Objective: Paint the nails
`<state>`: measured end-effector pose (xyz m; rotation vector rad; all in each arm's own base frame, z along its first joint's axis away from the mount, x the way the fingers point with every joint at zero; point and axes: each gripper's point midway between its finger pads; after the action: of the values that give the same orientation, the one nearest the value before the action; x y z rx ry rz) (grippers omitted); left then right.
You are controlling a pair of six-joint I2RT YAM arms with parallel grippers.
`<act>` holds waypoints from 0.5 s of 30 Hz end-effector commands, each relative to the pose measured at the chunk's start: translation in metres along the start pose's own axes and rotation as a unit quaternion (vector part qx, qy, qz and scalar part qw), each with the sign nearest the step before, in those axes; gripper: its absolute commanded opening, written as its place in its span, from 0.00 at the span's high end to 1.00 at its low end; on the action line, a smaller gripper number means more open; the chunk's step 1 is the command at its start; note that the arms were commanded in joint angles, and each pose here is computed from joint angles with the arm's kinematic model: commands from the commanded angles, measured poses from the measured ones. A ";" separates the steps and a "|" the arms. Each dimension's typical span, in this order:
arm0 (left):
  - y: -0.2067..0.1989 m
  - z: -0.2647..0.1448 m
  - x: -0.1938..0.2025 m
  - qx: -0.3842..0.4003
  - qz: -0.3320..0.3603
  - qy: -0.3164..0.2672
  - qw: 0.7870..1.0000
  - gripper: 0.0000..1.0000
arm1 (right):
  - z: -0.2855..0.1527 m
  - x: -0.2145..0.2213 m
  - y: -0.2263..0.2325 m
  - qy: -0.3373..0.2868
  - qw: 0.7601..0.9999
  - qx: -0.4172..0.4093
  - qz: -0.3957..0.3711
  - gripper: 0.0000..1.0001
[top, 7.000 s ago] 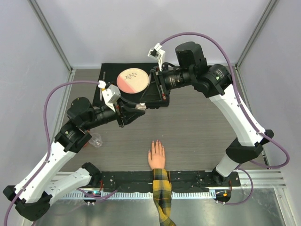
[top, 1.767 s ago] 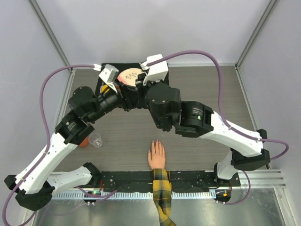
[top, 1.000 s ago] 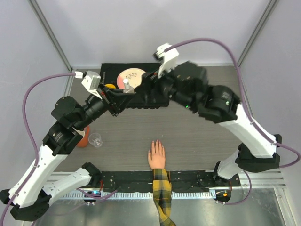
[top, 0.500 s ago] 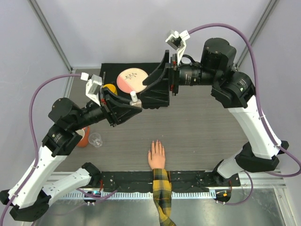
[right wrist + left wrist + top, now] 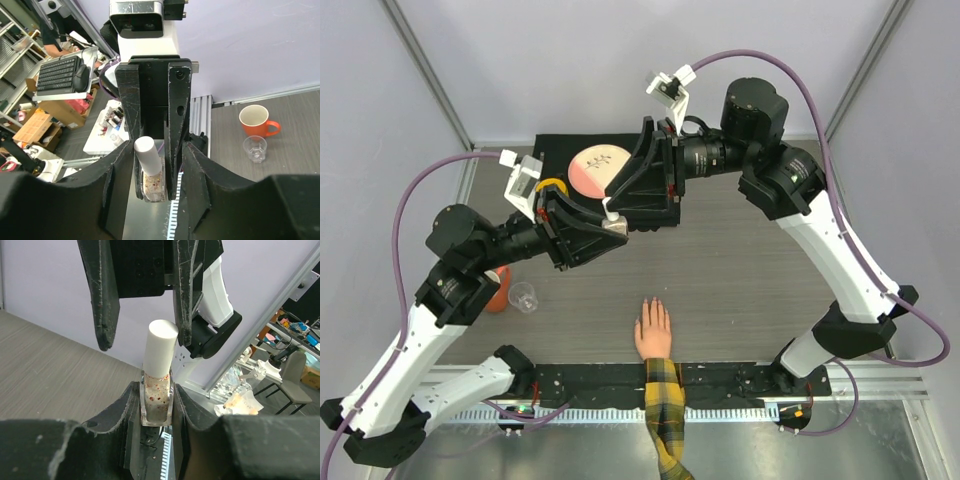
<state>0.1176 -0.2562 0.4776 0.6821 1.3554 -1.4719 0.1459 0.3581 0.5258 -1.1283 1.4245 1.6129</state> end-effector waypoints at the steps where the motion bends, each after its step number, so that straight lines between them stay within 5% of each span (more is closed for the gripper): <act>1: -0.018 0.000 -0.017 0.032 0.023 -0.024 0.999 1.00 | -0.002 -0.009 0.015 -0.011 0.999 -0.032 -0.015 0.53; 10: -0.011 0.001 -0.021 0.013 0.037 -0.029 0.999 1.00 | -0.002 -0.002 0.014 -0.006 0.999 -0.040 -0.001 0.62; 15: -0.004 -0.001 -0.027 -0.010 0.053 -0.043 0.998 1.00 | -0.001 0.000 0.010 -0.008 0.999 -0.031 0.001 0.86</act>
<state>0.1240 -0.2576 0.4755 0.6759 1.3581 -1.4449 0.1441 0.3637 0.5159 -1.1441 1.4404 1.6819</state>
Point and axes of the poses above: each gripper's point midway between its finger pads, its own z axis out along the fingers, its own y axis along the line the jaws close on, x = y × z, and after that the axes turned 1 degree about -z, right-handed
